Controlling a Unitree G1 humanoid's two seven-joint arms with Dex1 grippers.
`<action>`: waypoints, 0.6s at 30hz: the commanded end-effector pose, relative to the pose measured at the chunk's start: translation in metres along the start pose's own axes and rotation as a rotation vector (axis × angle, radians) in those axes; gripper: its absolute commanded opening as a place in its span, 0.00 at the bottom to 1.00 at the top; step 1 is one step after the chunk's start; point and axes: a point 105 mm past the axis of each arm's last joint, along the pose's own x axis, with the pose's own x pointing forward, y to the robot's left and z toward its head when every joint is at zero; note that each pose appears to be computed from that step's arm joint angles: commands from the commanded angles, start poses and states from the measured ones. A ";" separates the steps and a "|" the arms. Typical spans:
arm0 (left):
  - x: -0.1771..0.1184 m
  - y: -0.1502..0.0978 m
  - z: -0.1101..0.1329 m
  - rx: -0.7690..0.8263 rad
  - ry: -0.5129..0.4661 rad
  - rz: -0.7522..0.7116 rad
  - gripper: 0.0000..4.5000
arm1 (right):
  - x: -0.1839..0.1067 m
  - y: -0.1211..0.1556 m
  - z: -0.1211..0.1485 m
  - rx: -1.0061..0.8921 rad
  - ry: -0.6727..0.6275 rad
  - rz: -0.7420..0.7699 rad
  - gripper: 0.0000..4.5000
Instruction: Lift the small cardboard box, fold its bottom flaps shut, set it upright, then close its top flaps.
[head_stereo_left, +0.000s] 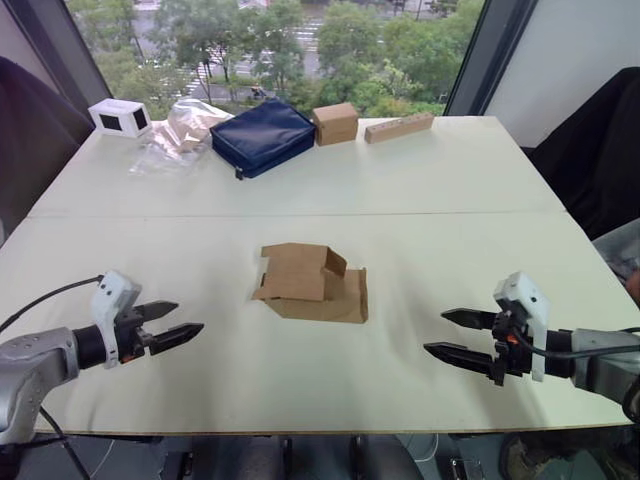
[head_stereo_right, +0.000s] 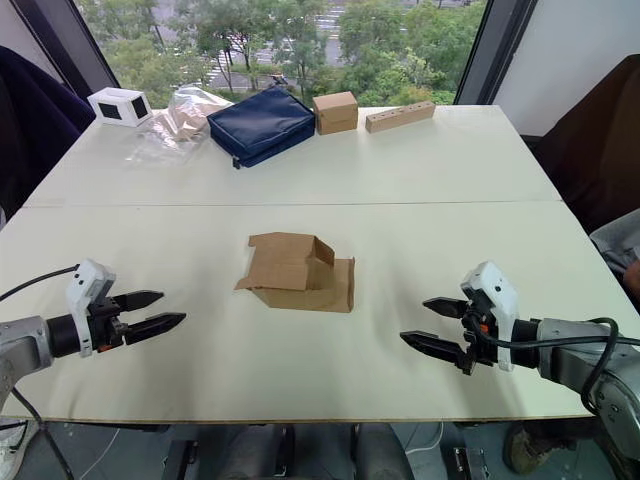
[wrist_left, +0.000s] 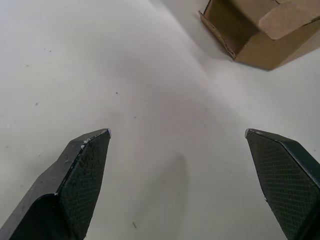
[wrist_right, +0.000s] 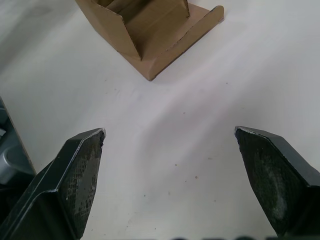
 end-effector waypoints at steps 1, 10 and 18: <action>-0.003 0.001 0.007 0.020 -0.020 0.002 0.99 | -0.004 0.000 0.009 -0.037 -0.032 -0.012 0.96; -0.004 0.008 0.002 0.044 0.010 0.035 0.99 | -0.002 0.002 0.009 -0.029 -0.030 0.004 0.96; -0.006 0.013 -0.004 0.054 0.048 0.046 0.99 | -0.002 -0.001 0.007 -0.047 -0.027 -0.006 0.96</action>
